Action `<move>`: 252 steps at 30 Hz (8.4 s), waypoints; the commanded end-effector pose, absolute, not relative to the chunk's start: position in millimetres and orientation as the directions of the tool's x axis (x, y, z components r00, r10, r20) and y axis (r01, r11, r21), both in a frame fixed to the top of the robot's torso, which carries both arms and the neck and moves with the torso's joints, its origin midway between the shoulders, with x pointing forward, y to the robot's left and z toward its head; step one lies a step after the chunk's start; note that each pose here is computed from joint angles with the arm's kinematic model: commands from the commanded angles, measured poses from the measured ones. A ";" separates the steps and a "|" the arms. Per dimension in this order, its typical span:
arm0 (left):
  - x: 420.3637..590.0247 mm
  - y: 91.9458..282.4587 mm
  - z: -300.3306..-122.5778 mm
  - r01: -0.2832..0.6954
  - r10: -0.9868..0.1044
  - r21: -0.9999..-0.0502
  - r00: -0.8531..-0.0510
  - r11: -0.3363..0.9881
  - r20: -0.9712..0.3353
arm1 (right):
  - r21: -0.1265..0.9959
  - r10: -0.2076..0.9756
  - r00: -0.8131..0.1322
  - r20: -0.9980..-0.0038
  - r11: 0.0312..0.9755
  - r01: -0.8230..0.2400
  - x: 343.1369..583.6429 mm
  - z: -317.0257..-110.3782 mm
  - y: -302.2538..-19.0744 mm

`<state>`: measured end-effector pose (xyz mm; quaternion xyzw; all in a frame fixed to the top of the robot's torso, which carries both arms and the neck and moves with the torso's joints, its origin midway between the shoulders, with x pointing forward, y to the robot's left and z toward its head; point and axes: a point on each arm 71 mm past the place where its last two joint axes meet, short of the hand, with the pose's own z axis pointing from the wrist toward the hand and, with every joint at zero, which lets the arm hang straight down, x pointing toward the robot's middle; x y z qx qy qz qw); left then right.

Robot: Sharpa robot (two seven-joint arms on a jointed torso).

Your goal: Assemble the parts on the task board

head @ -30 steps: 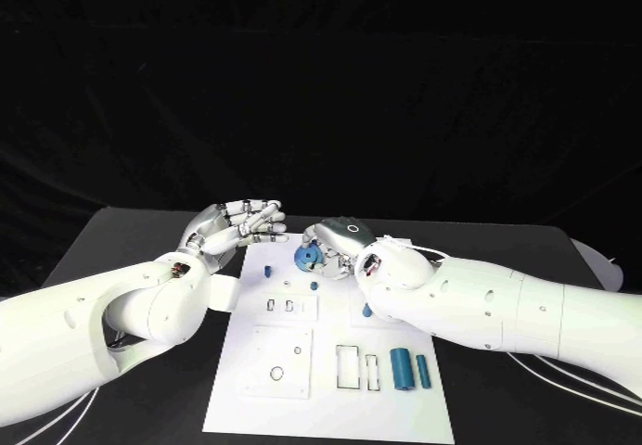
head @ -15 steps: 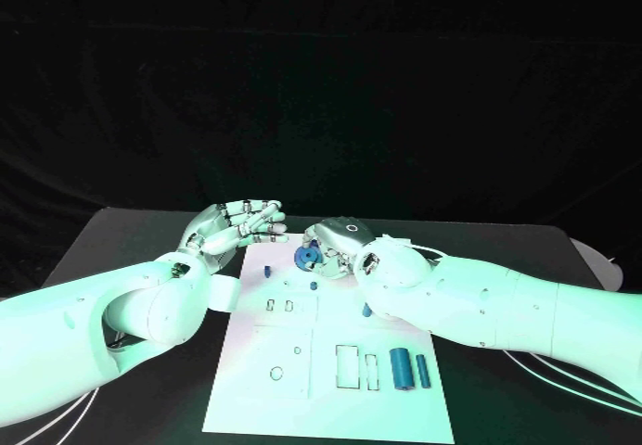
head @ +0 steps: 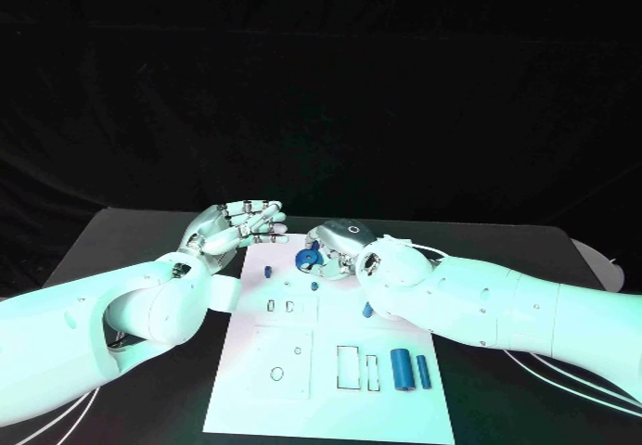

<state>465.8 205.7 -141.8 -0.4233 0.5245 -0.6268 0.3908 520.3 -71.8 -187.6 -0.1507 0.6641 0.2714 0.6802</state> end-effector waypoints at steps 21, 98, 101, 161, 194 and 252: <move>465.9 206.6 -140.7 0.047 -0.931 -0.988 -0.345 -0.144 0.120 | 0.195 0.231 -0.001 -0.973 0.820 -0.538 520.0 -182.8 -97.1; 468.8 211.7 -142.8 0.040 -0.931 -0.989 -0.345 -0.142 0.120 | 0.468 0.407 -0.238 -0.882 0.818 -0.334 507.6 -204.5 -268.6; 468.8 211.6 -142.8 0.039 -0.931 -0.989 -0.345 -0.142 0.120 | 0.468 0.407 -0.240 -0.881 0.818 -0.335 507.6 -204.7 -267.3; 479.5 213.9 -147.4 0.036 -0.938 -0.991 -0.327 -0.132 0.113 | 0.468 0.450 -0.169 -0.877 0.722 -0.509 463.8 -165.2 -149.3; 484.1 209.2 -149.7 0.030 -0.939 -0.991 -0.325 -0.128 0.112 | 0.352 0.258 -0.239 -0.936 0.703 -0.618 441.6 -217.7 -49.9; 484.0 211.5 -150.3 0.022 -0.939 -0.992 -0.324 -0.125 0.111 | 0.321 0.223 -0.233 -0.947 0.722 -0.613 443.8 -225.9 -46.2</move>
